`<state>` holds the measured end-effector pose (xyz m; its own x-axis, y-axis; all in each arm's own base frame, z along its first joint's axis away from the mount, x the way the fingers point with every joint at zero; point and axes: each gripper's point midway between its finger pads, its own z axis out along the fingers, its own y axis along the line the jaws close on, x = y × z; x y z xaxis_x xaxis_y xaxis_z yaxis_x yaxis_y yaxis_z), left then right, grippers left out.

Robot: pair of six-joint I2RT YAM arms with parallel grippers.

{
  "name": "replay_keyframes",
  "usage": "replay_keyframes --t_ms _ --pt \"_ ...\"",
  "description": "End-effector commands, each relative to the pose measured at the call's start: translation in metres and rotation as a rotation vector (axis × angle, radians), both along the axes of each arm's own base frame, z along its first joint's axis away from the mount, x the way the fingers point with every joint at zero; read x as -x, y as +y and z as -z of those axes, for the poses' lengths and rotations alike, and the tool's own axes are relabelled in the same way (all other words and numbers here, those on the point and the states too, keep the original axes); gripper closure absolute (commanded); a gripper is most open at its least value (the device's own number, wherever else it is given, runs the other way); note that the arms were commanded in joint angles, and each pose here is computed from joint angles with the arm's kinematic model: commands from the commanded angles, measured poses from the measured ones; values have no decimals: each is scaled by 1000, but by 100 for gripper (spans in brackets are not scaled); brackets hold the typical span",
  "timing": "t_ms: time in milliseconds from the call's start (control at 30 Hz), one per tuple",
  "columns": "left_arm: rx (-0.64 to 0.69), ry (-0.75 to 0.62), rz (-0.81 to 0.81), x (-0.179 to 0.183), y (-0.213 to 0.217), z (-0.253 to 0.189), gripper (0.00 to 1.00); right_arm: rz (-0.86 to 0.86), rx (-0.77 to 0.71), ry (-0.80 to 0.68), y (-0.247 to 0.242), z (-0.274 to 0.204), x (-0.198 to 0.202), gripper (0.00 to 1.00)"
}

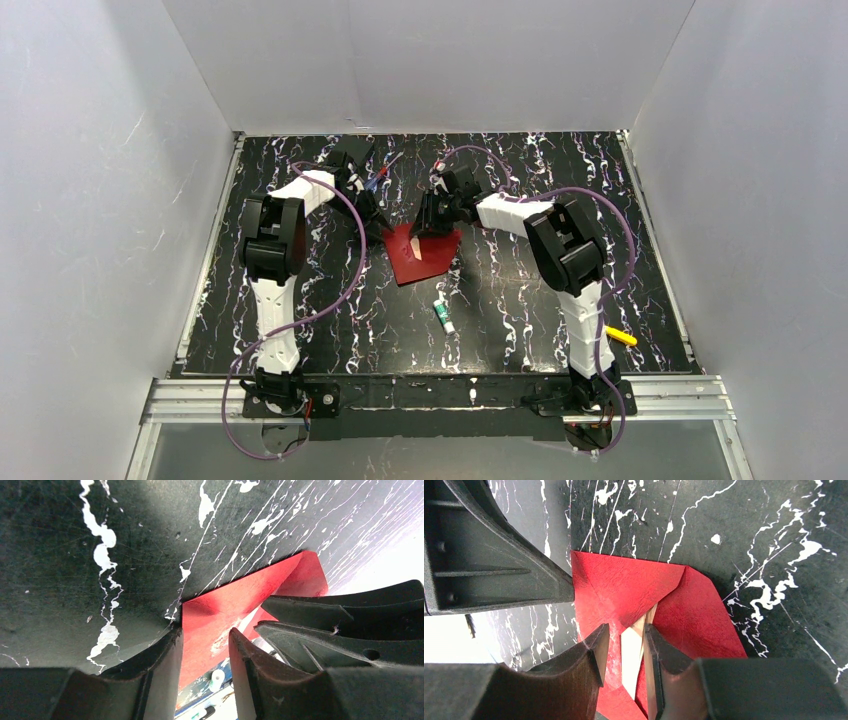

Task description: Place the letter into the envelope and seal it

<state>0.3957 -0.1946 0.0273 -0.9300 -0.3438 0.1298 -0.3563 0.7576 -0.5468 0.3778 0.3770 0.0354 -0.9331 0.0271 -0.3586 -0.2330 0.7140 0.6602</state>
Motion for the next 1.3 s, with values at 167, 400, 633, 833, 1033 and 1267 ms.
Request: replay_keyframes --t_ms 167,400,633,833,1033,1267 --pt "24 -8 27 -1 -7 11 58 -52 -34 5 17 -1 9 57" --pt "231 -94 57 -16 -34 -13 50 -41 -43 -16 13 -15 6 48" --pt "123 -89 -4 -18 -18 -4 47 76 27 -18 -22 -5 -14 46" --pt "-6 -191 -35 -29 27 -29 38 94 82 -71 -39 -14 -33 46" --pt "-185 -335 15 -29 67 -74 15 22 6 -178 -36 -80 -24 43" --pt "-469 -440 -50 -5 130 -117 2 -36 260 -248 -86 -96 35 28"
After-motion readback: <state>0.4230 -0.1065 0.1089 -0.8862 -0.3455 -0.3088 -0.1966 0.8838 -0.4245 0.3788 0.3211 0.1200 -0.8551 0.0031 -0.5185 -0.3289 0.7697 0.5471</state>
